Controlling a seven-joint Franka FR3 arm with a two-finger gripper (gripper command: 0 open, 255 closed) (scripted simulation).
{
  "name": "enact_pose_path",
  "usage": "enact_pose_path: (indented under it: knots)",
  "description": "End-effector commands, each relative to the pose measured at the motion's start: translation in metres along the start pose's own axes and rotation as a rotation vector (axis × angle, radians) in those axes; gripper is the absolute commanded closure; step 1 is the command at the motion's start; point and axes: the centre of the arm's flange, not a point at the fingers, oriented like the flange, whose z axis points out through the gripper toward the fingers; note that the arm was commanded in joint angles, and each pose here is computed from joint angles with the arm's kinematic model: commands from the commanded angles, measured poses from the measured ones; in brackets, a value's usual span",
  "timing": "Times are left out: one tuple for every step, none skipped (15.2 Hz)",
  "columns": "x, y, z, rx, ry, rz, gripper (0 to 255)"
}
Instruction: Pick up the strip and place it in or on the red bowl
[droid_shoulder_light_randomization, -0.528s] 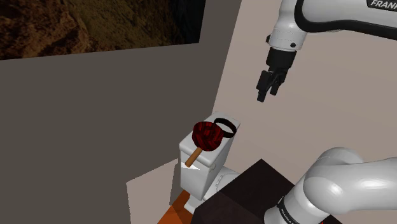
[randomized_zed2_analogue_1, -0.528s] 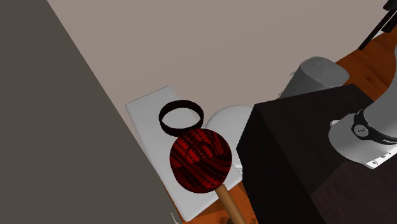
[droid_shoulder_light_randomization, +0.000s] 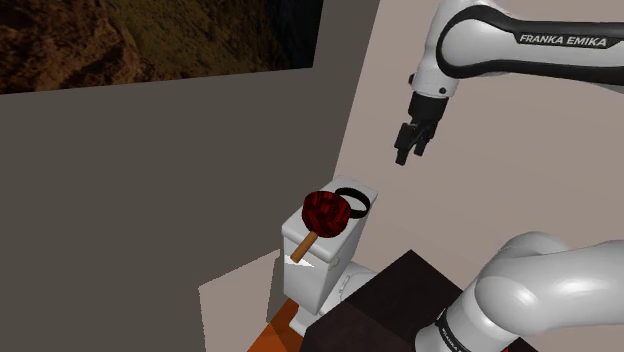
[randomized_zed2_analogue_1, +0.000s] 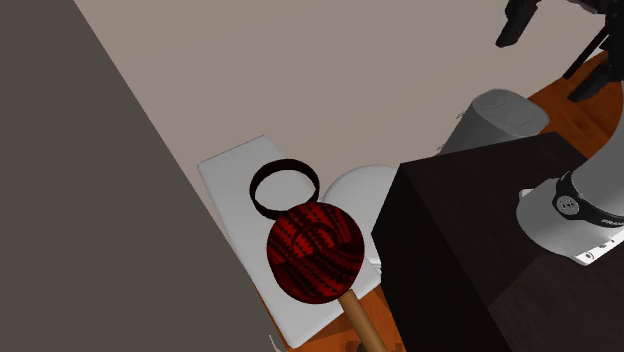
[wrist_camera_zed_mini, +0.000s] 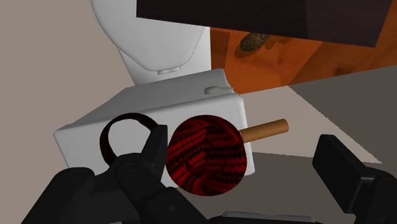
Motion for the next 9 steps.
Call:
enact_pose_path:
  knots:
    - [0.012,0.015,0.021,0.004,0.005,-0.004,0]
    - [0.018,0.023,0.029,0.006,0.006,-0.005,0]
    - [0.024,0.031,0.038,0.008,0.008,-0.006,0]
    - [0.03,0.04,0.046,0.011,0.009,-0.007,0]
    - [0.036,0.048,0.055,0.013,0.01,-0.008,0]
    - [0.043,0.056,0.063,0.015,0.012,-0.01,0]
    - [0.049,0.065,0.071,0.017,0.013,-0.011,0]
    - [0.055,0.073,0.08,0.02,0.015,-0.012,0]
    - [0.061,0.081,0.088,0.022,0.016,-0.013,0]
